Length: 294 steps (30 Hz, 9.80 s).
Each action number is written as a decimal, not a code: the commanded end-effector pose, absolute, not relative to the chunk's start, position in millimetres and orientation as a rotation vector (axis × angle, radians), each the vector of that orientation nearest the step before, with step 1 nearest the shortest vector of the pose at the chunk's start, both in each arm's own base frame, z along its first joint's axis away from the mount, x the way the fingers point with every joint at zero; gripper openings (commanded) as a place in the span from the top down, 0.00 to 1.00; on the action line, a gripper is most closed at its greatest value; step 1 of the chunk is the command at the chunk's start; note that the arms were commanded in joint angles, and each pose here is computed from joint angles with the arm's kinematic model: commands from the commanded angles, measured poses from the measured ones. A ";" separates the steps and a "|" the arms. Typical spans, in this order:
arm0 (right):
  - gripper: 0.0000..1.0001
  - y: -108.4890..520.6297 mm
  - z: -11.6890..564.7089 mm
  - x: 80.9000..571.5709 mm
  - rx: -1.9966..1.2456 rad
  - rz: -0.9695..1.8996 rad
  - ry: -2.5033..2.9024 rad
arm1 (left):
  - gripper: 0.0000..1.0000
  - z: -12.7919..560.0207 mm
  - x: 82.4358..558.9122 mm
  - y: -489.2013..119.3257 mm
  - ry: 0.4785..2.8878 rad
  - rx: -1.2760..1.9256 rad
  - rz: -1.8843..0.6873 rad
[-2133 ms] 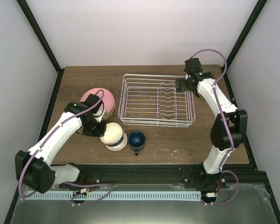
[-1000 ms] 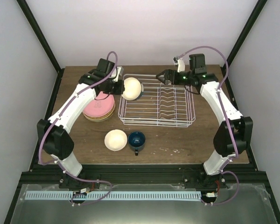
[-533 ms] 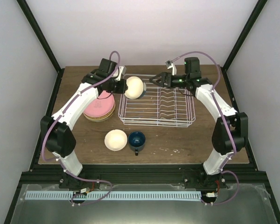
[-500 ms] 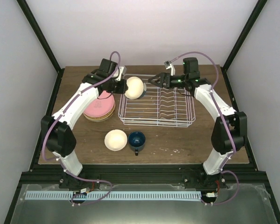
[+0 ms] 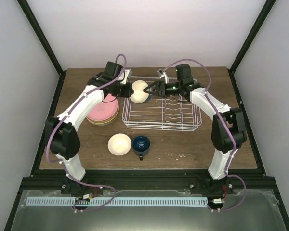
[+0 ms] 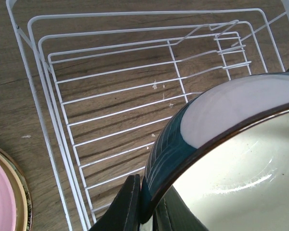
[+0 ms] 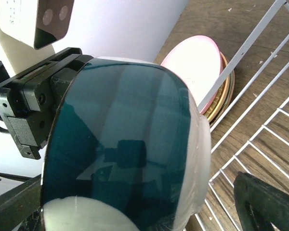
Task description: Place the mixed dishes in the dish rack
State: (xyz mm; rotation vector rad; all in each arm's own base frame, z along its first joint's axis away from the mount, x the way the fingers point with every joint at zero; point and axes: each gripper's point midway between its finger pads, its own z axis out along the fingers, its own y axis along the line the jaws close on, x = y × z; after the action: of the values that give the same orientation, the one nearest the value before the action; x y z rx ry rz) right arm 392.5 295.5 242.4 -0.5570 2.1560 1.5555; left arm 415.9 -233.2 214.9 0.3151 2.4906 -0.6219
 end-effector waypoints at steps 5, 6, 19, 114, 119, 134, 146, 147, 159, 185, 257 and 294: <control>0.09 307.5 259.5 389.4 -0.654 1.600 2.075 | 1.00 228.8 427.5 -249.4 2.412 0.354 -0.704; 0.12 308.0 260.4 388.4 -0.661 1.614 2.067 | 1.00 227.9 427.5 -249.8 2.414 0.355 -0.706; 0.34 317.5 262.9 380.8 -0.741 1.716 2.009 | 1.00 217.3 427.5 -257.8 2.420 0.375 -0.760; 0.42 318.6 122.5 506.4 -1.082 -0.820 1.880 | 0.00 276.6 394.9 -104.4 2.361 0.078 -0.379; 0.42 316.6 113.4 507.1 -1.095 -0.850 1.877 | 0.00 277.9 396.7 -104.5 2.360 0.080 -0.381; 0.00 315.3 109.8 483.5 -1.133 -0.709 1.958 | 0.00 267.8 393.2 -105.1 2.387 0.069 -0.392; 0.00 327.1 126.9 467.3 -1.136 -0.518 2.018 | 0.00 262.4 394.2 -106.9 2.401 0.063 -0.407; 0.00 327.9 127.9 466.8 -1.135 -0.508 2.022 | 0.00 261.7 394.5 -107.2 2.403 0.064 -0.409; 0.00 334.7 164.5 431.5 -1.079 -0.210 2.135 | 0.00 236.0 371.3 -102.9 2.521 0.065 -0.385; 0.00 239.9 300.6 459.6 -0.177 0.832 2.249 | 0.00 137.8 225.0 -113.0 3.010 0.100 -0.287; 0.00 234.6 287.9 458.1 -0.233 0.831 2.279 | 1.00 41.5 191.8 -127.2 3.224 0.019 -0.385; 0.00 293.4 303.9 404.2 -0.651 1.432 2.098 | 1.00 226.1 321.9 -147.5 2.598 0.222 -0.445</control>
State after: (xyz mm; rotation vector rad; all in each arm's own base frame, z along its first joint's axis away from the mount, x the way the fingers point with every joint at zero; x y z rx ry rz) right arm 421.6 293.2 291.9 -0.6044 2.1543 1.3531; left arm 286.7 -138.6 207.7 0.1968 2.7113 -0.4317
